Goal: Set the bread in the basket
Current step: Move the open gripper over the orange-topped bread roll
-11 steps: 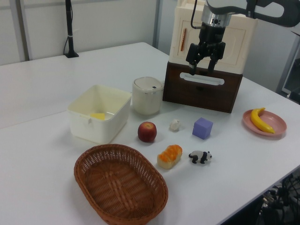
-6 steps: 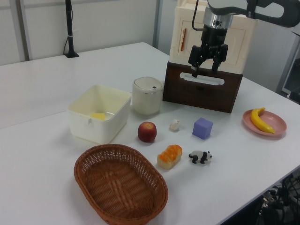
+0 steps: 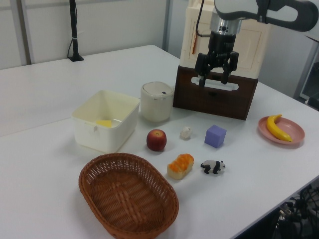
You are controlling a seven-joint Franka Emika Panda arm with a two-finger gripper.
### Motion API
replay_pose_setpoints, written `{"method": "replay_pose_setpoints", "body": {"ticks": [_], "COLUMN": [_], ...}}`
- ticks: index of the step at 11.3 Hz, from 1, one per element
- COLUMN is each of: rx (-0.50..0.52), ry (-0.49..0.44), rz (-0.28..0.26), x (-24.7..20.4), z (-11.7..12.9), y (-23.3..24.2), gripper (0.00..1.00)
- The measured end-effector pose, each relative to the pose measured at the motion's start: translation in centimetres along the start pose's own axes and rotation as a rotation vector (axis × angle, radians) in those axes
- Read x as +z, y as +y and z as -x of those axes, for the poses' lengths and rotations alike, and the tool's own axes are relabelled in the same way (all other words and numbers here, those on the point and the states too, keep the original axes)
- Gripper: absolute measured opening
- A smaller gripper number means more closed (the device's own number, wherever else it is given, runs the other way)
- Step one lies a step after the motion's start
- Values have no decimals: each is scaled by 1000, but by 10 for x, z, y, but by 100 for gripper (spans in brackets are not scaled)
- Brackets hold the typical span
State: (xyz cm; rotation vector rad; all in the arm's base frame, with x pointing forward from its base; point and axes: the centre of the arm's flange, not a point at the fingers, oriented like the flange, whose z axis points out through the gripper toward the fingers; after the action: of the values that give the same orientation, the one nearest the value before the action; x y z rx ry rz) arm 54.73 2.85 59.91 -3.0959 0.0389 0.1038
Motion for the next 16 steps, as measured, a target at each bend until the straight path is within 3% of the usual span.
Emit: {"method": "replay_pose_setpoints", "body": {"ticks": [1, 4, 6, 8, 12, 16], "rx": [-137, -632, -986, -1273, -1602, -1696], "ry": [-6, -70, -97, -116, -115, -100], "rz": [13, 139, 156, 151, 159, 180], "x": [11, 46, 45, 41, 122, 133], "z": [-1, 2, 6, 9, 9, 17], "y": [-13, -50, -61, -50, -67, -102], "gripper": [100, 100, 100, 100, 100, 100]}}
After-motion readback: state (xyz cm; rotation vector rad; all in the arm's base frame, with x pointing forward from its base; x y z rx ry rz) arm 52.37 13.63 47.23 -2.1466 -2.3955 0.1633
